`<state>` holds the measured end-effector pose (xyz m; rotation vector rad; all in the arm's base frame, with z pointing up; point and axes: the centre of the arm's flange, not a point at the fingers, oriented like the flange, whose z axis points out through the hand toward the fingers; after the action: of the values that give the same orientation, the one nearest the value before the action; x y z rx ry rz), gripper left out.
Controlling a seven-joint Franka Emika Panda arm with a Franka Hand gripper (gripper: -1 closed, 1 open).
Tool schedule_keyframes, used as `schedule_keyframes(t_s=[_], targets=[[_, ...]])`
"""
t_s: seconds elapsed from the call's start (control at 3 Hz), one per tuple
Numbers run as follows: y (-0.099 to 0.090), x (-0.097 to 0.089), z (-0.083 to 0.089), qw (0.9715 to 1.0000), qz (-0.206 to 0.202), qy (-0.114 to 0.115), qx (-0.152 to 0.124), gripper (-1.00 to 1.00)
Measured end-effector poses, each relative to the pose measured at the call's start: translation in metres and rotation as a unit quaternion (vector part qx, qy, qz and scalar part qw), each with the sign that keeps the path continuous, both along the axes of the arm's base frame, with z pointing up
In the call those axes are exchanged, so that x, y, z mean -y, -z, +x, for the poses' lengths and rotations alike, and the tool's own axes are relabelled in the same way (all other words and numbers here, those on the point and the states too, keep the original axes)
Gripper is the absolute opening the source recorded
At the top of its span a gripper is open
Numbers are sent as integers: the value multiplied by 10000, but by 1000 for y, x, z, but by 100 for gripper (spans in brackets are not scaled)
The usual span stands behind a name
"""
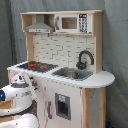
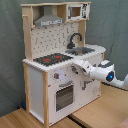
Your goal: Play with the kitchen
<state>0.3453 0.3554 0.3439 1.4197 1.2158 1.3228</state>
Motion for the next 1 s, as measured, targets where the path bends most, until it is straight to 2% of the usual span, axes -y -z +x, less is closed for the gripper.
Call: schedule_keyframes(t_s=[0.33, 0.67, 1.0], targets=[[0, 0, 0, 10000, 0, -2, 0, 100], [0, -25, -25, 9992, 311, -255, 13, 100], [1, -32, -51, 9993, 219, -304, 54, 100]])
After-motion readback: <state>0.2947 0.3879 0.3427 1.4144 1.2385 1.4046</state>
